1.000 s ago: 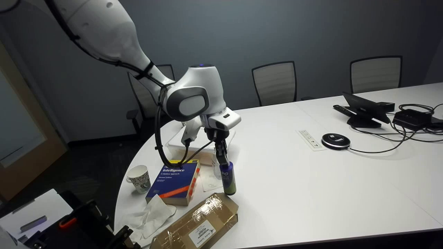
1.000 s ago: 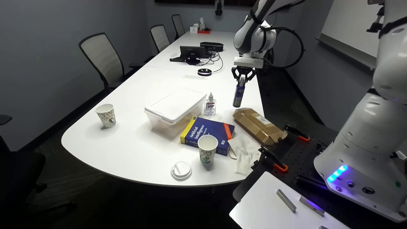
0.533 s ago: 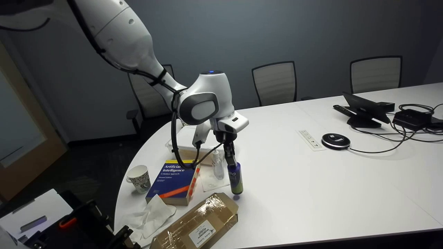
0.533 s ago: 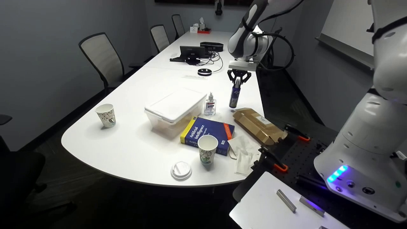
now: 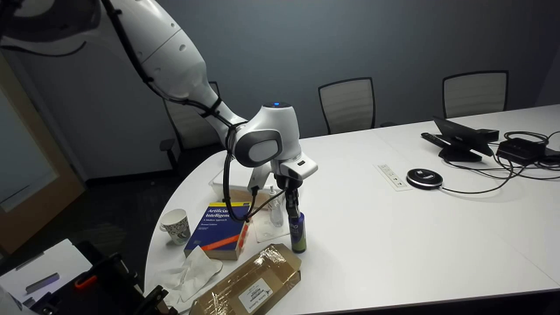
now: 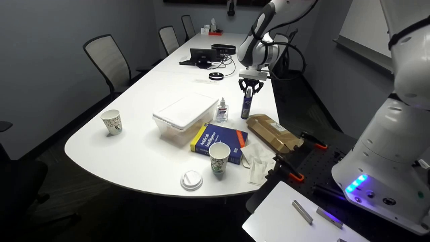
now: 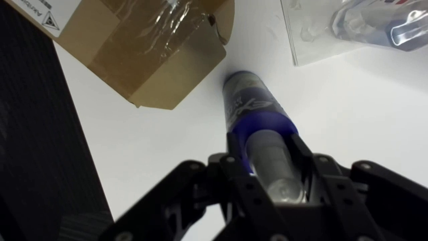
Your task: Move the blue bottle
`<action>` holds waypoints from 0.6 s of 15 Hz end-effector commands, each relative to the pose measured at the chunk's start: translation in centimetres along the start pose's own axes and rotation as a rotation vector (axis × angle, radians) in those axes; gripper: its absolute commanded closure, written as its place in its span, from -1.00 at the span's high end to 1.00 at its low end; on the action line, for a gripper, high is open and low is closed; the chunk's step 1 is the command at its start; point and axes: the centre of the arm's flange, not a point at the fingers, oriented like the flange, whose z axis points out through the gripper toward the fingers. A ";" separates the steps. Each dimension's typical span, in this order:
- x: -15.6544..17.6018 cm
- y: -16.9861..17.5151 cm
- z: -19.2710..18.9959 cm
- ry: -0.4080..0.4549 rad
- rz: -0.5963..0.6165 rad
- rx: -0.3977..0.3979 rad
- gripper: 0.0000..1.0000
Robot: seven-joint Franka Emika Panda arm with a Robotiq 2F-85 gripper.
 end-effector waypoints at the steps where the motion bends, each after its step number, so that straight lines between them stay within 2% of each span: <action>1: 0.5 -1.1 -0.9 -0.034 0.007 0.011 0.40; 5: -0.2 -2.6 -4.2 -0.021 -0.022 0.011 0.97; 9: -3.4 -4.8 -10.9 -0.015 -0.078 0.011 1.00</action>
